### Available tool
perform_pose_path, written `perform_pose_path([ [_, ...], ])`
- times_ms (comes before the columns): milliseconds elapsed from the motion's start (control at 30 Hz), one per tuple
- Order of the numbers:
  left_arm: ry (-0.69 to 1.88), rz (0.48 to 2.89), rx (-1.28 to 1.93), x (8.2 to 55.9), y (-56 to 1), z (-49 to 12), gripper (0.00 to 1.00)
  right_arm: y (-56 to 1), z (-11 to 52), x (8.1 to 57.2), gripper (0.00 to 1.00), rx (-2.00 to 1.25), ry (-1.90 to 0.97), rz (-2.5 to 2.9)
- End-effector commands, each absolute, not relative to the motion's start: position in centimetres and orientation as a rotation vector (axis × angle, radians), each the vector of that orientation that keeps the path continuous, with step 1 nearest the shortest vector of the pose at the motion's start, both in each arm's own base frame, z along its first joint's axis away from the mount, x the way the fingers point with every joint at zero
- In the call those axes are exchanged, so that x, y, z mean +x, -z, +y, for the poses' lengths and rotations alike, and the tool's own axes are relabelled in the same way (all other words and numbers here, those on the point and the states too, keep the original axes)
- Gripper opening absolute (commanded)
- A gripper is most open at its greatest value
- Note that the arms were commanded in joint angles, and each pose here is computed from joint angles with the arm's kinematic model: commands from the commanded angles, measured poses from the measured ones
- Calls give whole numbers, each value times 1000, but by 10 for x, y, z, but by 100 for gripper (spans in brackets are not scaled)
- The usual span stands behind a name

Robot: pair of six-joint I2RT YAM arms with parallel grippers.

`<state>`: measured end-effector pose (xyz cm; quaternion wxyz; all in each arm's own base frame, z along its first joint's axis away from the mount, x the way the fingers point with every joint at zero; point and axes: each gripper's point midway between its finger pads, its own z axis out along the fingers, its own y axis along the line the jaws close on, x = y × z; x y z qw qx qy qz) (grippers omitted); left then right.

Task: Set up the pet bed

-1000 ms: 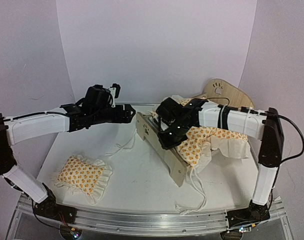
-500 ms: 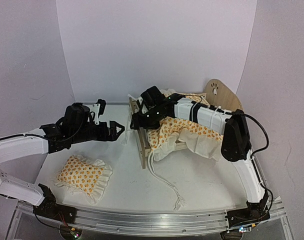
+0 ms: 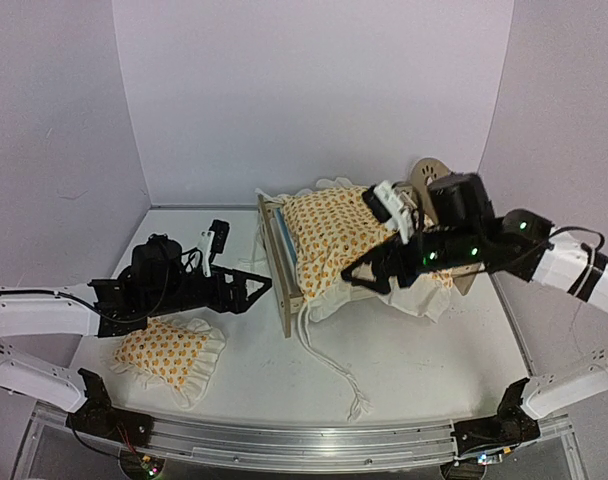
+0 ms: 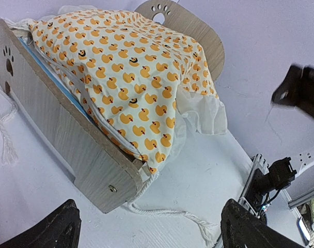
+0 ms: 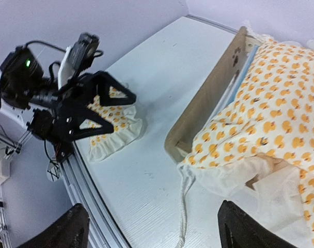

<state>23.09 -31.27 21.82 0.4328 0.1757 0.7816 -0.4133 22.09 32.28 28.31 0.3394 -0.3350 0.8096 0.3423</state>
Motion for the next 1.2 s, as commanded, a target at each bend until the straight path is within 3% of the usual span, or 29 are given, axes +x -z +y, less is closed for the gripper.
perform_pose_path([
  [0,1121,1856,391,230,-233,-321,93,-157,333,185,77,-966,-838,2338],
  [67,1144,1893,380,227,-223,-326,91,-133,335,196,59,-888,-752,2362],
  [100,1156,1903,369,224,-220,-328,90,-123,336,206,54,-821,-688,2357],
  [233,1176,1908,336,215,-212,-332,86,-109,368,219,54,-733,-801,2202],
  [333,1194,1929,296,214,-207,-332,79,-102,378,239,41,-636,-775,2102],
  [567,1175,1905,263,210,-206,-325,74,-83,390,244,41,-586,-670,1949],
  [800,1174,1909,275,207,-201,-325,67,-62,389,259,32,-520,-599,1921],
  [967,1163,1914,292,204,-196,-323,63,-48,392,261,31,-539,-563,1918],
  [1167,1138,1922,313,202,-188,-324,56,-37,390,267,12,-524,-516,1911],
])
